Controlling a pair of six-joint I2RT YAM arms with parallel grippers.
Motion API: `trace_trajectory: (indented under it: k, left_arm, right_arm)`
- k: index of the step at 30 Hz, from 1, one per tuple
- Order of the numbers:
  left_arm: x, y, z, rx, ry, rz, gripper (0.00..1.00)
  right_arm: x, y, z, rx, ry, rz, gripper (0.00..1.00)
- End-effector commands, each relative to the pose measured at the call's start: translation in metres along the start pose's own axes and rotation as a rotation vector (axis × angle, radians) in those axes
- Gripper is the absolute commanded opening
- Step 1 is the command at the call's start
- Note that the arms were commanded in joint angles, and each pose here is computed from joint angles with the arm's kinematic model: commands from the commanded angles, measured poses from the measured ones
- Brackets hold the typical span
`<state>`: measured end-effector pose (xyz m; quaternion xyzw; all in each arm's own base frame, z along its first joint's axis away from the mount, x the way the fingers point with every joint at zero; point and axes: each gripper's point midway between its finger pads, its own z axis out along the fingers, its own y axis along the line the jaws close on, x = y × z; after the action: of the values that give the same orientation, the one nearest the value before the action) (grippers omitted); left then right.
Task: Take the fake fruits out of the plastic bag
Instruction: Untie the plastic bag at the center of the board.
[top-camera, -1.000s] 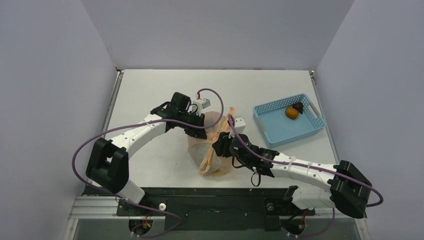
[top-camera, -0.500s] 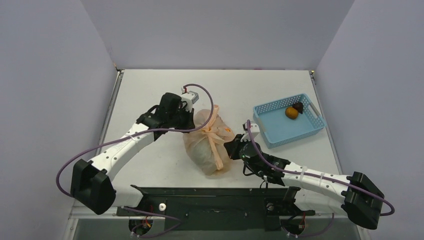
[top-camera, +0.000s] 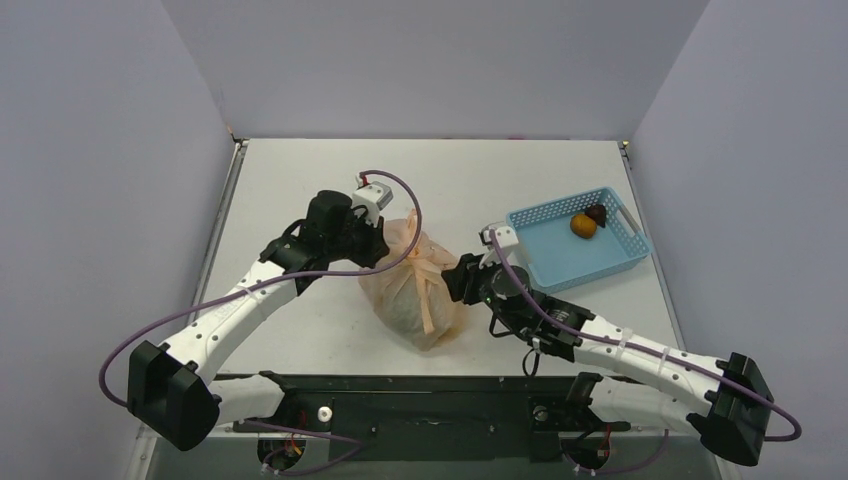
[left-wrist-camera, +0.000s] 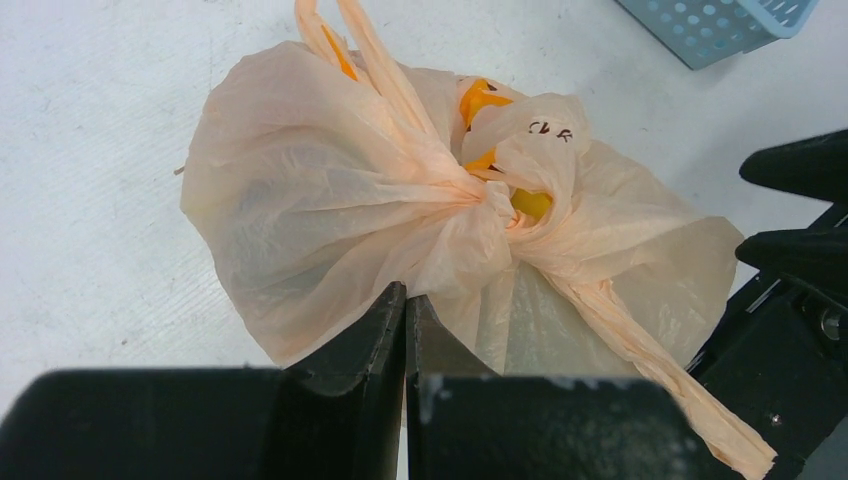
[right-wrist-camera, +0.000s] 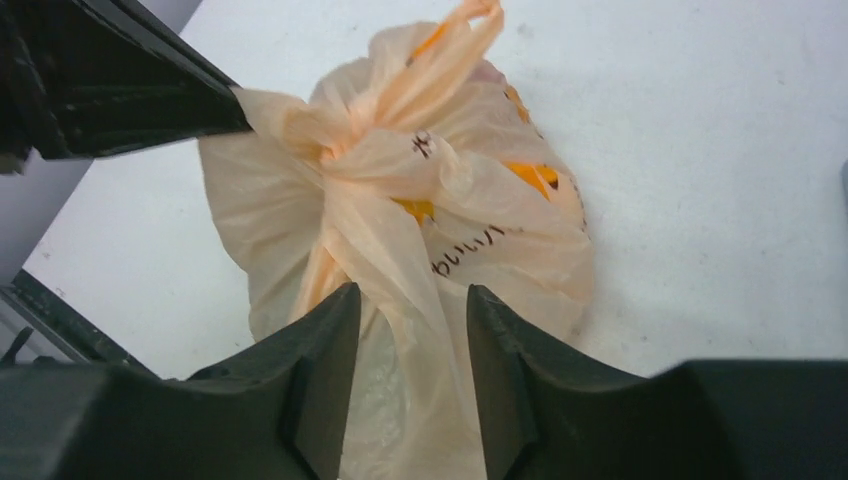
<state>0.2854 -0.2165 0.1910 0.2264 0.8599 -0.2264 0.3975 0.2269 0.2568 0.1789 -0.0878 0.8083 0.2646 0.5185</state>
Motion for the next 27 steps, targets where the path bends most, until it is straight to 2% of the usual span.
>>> trace_trajectory:
  k: [1, 8, 12, 14, 16, 20, 21, 24, 27]
  left_arm:
    - [-0.023, -0.018, -0.003, 0.081, -0.088, 0.046, 0.00]
    - [-0.021, -0.022, -0.002, 0.093, -0.089, 0.059, 0.00]
    - [-0.022, -0.021, -0.001, 0.087, -0.091, 0.057, 0.00]
    - [-0.022, -0.020, -0.001, 0.079, -0.092, 0.054, 0.00]
    - [-0.023, -0.013, 0.000, 0.036, -0.096, 0.042, 0.00]
    - [-0.026, 0.010, -0.003, -0.099, -0.111, 0.015, 0.00]
    - [-0.025, 0.014, -0.003, -0.122, -0.110, 0.012, 0.00]
    - [-0.028, 0.049, -0.016, -0.327, -0.146, -0.016, 0.00]
    - [-0.028, 0.067, -0.026, -0.417, -0.169, -0.041, 0.00]
  right_arm:
    - [-0.034, 0.015, 0.011, -0.076, -0.006, -0.057, 0.43]
    - [-0.034, 0.064, 0.037, -0.348, 0.076, 0.070, 0.53]
    - [-0.022, 0.061, 0.052, -0.323, 0.110, 0.103, 0.53]
    - [-0.017, 0.054, 0.056, -0.285, 0.112, 0.107, 0.44]
    - [-0.017, 0.043, 0.058, -0.232, 0.104, 0.115, 0.21]
    - [-0.014, 0.028, 0.052, -0.173, 0.084, 0.107, 0.03]
    - [-0.014, 0.024, 0.051, -0.156, 0.080, 0.107, 0.00]
    - [-0.007, 0.011, 0.041, -0.123, 0.081, 0.105, 0.00]
    - [0.006, -0.011, 0.030, -0.056, 0.067, 0.101, 0.00]
